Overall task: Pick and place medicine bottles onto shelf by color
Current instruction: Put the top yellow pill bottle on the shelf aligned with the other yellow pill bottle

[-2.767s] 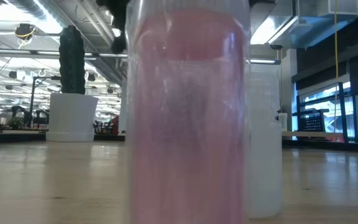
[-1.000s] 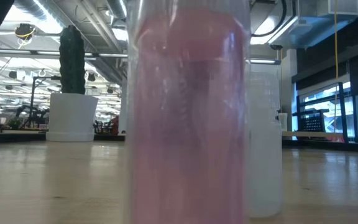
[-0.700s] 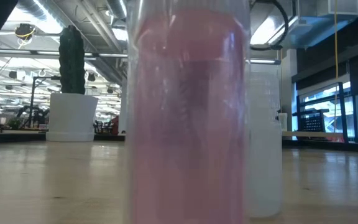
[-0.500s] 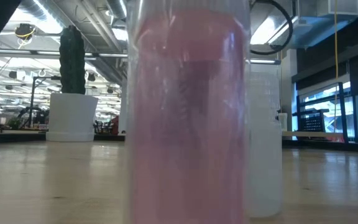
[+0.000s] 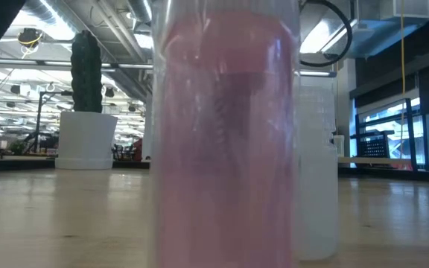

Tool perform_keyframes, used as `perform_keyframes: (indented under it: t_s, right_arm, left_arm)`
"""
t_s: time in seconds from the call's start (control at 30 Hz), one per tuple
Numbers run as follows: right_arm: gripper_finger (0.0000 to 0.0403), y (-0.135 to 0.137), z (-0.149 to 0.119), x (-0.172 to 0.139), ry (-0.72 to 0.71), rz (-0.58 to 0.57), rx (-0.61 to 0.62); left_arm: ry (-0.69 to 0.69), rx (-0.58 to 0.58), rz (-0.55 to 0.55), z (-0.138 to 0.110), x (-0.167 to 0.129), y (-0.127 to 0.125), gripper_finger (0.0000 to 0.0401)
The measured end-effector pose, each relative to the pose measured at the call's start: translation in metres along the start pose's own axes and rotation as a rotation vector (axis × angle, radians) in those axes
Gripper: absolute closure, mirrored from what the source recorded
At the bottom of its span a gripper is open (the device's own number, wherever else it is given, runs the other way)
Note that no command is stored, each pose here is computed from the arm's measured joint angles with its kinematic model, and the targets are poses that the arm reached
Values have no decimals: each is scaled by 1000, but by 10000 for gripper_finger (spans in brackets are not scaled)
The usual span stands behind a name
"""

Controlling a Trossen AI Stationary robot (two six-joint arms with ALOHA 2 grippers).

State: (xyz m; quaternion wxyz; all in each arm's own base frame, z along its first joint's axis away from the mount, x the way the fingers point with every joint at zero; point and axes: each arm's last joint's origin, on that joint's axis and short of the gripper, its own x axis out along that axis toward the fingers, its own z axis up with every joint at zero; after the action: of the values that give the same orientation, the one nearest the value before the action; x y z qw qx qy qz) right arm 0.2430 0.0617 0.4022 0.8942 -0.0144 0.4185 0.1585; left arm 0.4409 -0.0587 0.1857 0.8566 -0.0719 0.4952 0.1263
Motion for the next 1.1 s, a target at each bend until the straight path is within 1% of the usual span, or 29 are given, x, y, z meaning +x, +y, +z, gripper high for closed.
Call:
perform_keyframes:
  t_s: [0.13,0.23,0.3,0.4,0.53,0.8,1.1]
  right_arm:
    - [194,0,0,0,0,0,-1]
    - [194,0,0,0,0,0,1]
    - [194,0,0,0,0,0,0]
    - [194,0,0,0,-1,0,1]
    - [194,0,0,0,-3,0,2]
    - [194,0,1,0,-7,0,0]
    - [194,0,1,0,-11,0,0]
  left_arm:
    - [7,-6,-16,0,0,0,180]
    - [19,-20,-46,0,-1,-1,180]
    - [13,-48,-52,1,-4,-1,181]
    - [1,-55,-57,3,-13,0,181]
    - [-42,-63,-52,9,-29,2,181]
    - [-119,-77,12,15,-60,10,181]
    - [-186,-90,-16,19,-105,17,181]
